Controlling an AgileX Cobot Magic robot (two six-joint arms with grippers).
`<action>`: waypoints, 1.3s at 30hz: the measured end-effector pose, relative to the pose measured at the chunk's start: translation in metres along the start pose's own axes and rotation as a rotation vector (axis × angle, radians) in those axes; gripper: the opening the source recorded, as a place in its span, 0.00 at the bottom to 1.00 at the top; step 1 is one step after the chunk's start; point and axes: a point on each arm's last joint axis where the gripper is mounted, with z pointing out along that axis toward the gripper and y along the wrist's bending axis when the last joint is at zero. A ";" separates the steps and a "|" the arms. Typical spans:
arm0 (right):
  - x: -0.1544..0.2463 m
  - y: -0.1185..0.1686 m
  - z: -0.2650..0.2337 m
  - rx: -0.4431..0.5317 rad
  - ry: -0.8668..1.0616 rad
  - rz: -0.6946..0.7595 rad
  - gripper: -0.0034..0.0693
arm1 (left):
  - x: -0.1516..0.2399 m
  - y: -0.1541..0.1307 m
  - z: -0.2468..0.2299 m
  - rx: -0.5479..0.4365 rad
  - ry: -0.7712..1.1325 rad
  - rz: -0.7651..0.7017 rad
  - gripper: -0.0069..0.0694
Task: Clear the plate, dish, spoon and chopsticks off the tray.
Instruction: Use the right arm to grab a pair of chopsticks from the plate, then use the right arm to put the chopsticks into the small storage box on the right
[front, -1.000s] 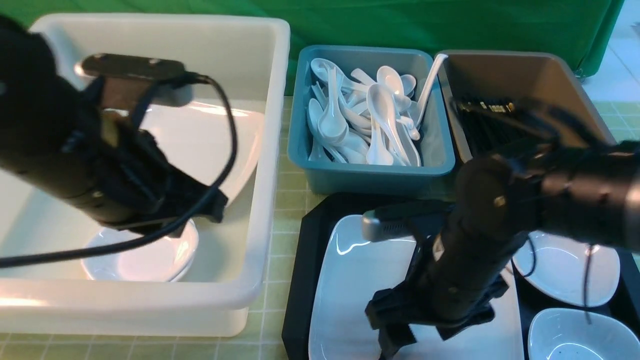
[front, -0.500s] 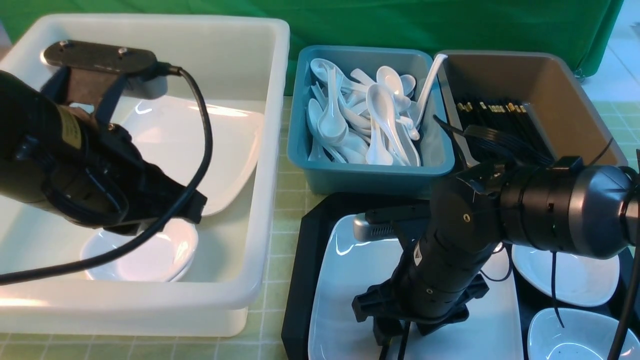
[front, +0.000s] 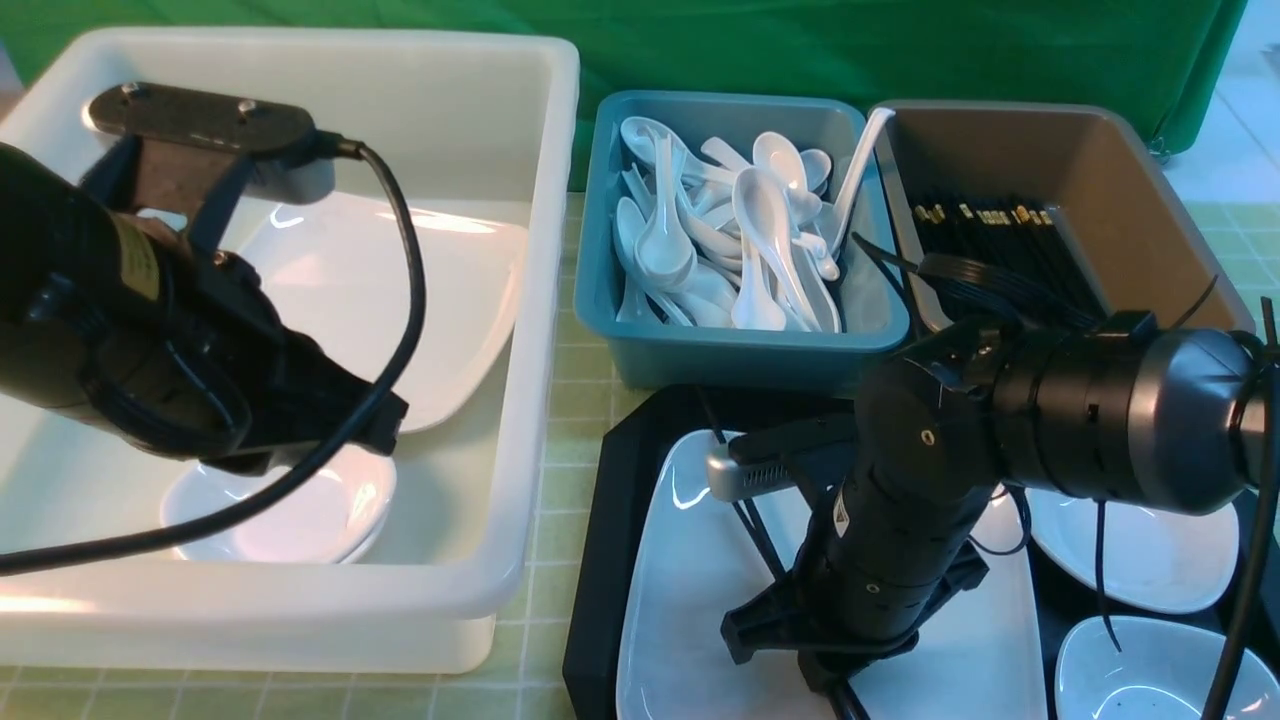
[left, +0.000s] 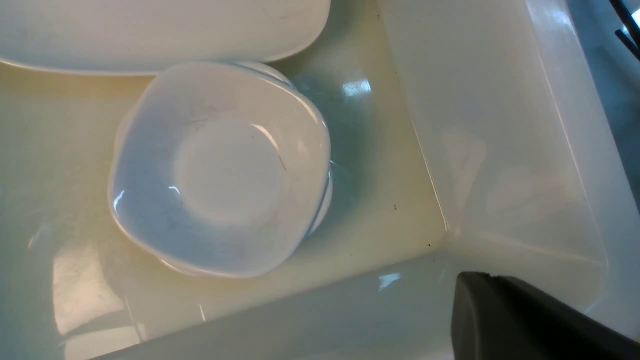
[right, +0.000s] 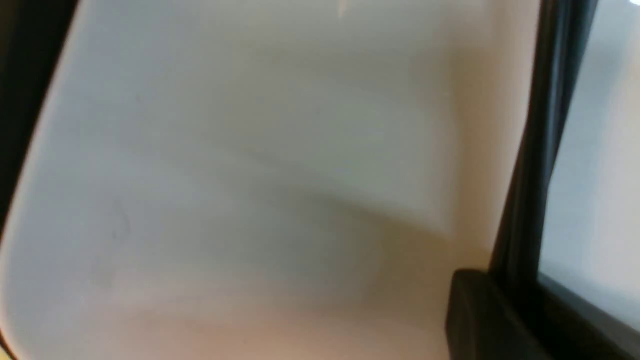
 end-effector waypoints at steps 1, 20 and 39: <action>0.000 0.000 0.000 0.001 0.003 -0.004 0.11 | 0.000 0.000 0.000 0.000 0.000 0.002 0.08; -0.008 -0.044 -0.089 -0.039 0.008 -0.124 0.11 | -0.001 -0.001 0.000 0.008 -0.012 0.007 0.08; -0.068 -0.143 -0.152 -0.157 -0.208 0.102 0.11 | -0.002 -0.002 0.000 0.021 -0.018 0.000 0.08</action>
